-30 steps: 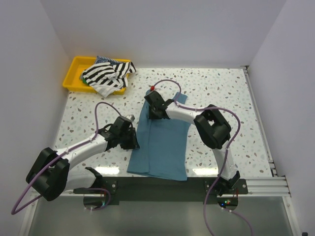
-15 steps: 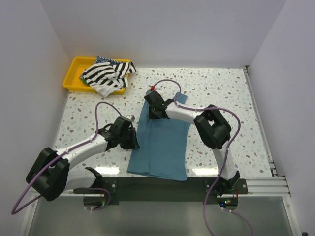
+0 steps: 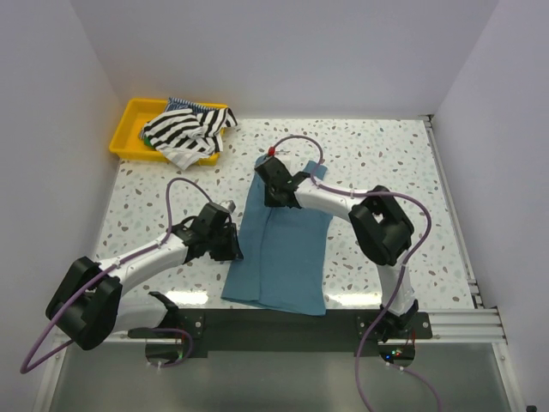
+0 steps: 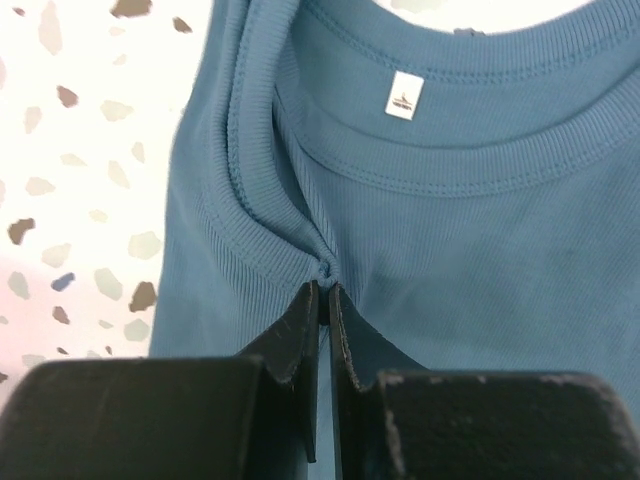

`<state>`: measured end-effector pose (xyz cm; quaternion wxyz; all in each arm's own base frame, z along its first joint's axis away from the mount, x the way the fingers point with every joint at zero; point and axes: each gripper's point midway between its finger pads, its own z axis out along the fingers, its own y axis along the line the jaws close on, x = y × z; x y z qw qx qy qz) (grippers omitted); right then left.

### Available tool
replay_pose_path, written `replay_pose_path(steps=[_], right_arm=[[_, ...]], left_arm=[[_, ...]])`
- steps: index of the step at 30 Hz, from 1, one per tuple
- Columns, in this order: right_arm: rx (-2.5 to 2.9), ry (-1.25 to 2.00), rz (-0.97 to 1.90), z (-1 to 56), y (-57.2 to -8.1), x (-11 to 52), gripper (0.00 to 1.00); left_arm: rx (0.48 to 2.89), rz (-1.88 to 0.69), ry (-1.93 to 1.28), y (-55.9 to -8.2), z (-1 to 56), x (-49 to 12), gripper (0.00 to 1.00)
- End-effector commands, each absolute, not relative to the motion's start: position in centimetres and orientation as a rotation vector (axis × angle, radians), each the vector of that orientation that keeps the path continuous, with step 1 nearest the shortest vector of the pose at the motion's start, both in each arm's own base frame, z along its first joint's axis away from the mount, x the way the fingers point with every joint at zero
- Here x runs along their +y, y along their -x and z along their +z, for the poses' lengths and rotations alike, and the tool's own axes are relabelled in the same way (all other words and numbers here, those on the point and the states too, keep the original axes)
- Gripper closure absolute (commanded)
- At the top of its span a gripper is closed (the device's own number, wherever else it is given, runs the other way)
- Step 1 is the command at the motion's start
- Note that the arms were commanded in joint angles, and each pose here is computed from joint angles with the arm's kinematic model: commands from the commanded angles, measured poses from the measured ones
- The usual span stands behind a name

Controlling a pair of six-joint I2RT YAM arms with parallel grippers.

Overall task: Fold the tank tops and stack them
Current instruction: Fold the tank top

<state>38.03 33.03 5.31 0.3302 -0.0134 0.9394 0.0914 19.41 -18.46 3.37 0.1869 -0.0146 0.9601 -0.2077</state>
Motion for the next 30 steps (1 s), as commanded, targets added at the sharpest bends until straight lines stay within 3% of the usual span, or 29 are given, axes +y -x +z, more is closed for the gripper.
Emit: replay_pose_path(steps=[1, 10, 16, 20, 30], right_arm=[[2.424, -0.002, 0.219, 6.9, -37.7, 32.0, 1.0], [2.426, 0.026, 0.275, 6.3, -37.9, 33.2, 0.76], [2.431, 0.039, 0.279, 6.3, -38.3, 33.9, 0.79], [2.42, 0.057, 0.287, 6.3, -38.9, 34.4, 0.65], [2.444, 0.098, 0.197, 4.0, -41.2, 34.5, 0.59]], left_arm=[[2.688, -0.606, 0.011, -19.5, 3.2, -18.7, 0.74], [2.693, -0.601, 0.014, -19.4, 3.2, -18.6, 0.75], [2.706, -0.583, 0.021, -19.1, 3.0, -18.2, 0.75], [2.715, -0.571, 0.026, -19.0, 2.8, -18.0, 0.75], [2.74, -0.528, 0.041, -18.6, 2.3, -17.2, 0.74]])
